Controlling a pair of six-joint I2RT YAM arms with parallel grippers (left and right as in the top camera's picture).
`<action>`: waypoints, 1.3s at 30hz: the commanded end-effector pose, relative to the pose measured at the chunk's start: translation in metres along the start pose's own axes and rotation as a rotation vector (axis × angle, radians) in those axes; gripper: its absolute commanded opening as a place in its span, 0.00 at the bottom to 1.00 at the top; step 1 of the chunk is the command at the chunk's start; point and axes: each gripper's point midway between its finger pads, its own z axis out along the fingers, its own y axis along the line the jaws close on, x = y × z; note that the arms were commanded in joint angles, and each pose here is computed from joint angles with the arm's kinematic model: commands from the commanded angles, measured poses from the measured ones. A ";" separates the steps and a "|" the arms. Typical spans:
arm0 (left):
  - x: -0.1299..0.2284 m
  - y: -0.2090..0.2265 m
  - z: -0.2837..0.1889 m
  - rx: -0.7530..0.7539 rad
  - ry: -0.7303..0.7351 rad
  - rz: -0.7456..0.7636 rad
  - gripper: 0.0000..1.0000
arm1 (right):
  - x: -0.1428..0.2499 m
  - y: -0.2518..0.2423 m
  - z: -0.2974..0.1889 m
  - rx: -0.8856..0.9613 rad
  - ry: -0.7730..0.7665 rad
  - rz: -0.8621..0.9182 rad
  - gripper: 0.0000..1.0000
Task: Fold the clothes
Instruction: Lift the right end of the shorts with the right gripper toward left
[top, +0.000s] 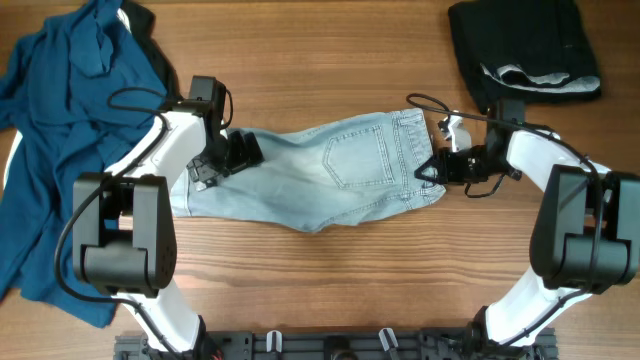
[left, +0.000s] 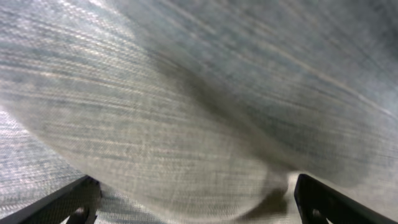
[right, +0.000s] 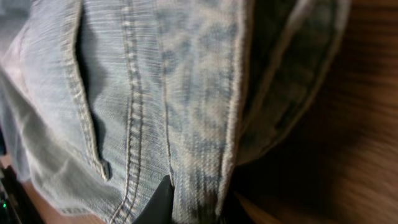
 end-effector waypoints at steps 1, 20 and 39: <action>0.020 -0.017 -0.011 0.083 0.081 0.032 1.00 | -0.034 -0.020 -0.049 0.162 -0.090 0.049 0.04; 0.007 0.019 -0.035 -0.024 0.000 -0.021 1.00 | -0.072 0.208 -0.091 0.077 -0.225 -0.304 0.04; -0.008 0.067 -0.060 0.094 -0.016 -0.179 1.00 | -0.102 0.226 -0.110 0.306 -0.454 -0.274 0.04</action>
